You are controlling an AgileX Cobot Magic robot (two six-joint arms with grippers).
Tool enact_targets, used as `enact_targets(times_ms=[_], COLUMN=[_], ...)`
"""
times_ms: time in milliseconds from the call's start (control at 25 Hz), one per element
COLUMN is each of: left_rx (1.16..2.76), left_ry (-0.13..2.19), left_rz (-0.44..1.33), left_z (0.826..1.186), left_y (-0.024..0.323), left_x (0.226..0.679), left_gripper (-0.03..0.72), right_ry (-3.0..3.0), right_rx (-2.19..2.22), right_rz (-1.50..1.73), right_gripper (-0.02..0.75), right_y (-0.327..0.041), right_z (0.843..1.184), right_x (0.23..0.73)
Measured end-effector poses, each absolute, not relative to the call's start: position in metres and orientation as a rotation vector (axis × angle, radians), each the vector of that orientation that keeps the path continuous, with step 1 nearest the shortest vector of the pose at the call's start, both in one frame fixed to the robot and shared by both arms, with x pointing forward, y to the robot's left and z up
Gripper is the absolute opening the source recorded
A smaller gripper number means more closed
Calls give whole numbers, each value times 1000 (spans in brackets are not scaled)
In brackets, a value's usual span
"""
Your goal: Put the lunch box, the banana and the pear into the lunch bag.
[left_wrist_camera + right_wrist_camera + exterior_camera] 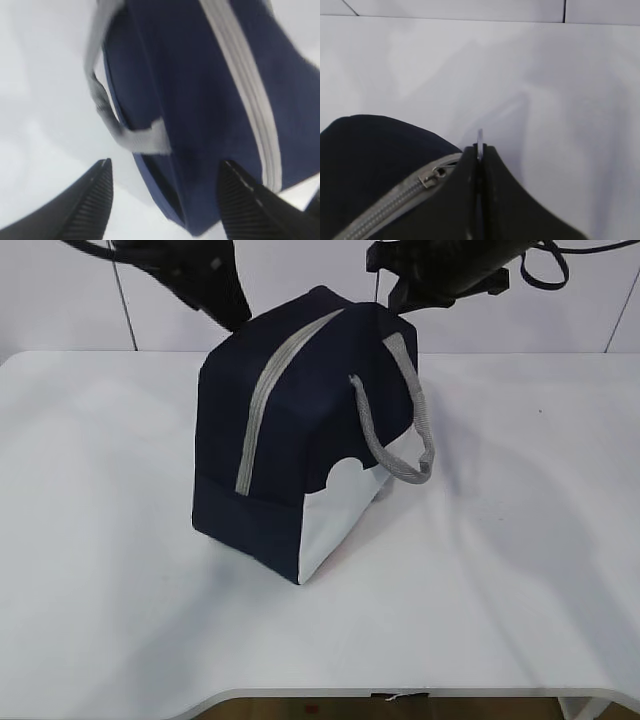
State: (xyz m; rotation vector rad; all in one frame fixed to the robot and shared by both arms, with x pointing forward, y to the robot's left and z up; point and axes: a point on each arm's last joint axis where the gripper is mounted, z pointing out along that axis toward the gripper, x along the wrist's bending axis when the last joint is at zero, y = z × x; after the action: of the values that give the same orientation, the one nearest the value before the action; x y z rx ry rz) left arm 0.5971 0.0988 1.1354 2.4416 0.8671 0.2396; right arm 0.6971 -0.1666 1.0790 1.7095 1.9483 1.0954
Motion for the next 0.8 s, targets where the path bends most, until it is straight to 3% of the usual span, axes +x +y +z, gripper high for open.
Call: enact_targets(times_ms=[280, 800], left_rx=[2314, 2224], left_ry=[837, 884], left_rz=[304, 258], left_z=[1147, 1101], left_y=[87, 64], left_x=[615, 652], left_gripper=[447, 434], right_ry=[1950, 1948], right_rx=[1721, 1732], right_rz=[1104, 1112], right_gripper=[6, 6], right_y=[-166, -166], right_z=[1079, 1079], right_x=[697, 697])
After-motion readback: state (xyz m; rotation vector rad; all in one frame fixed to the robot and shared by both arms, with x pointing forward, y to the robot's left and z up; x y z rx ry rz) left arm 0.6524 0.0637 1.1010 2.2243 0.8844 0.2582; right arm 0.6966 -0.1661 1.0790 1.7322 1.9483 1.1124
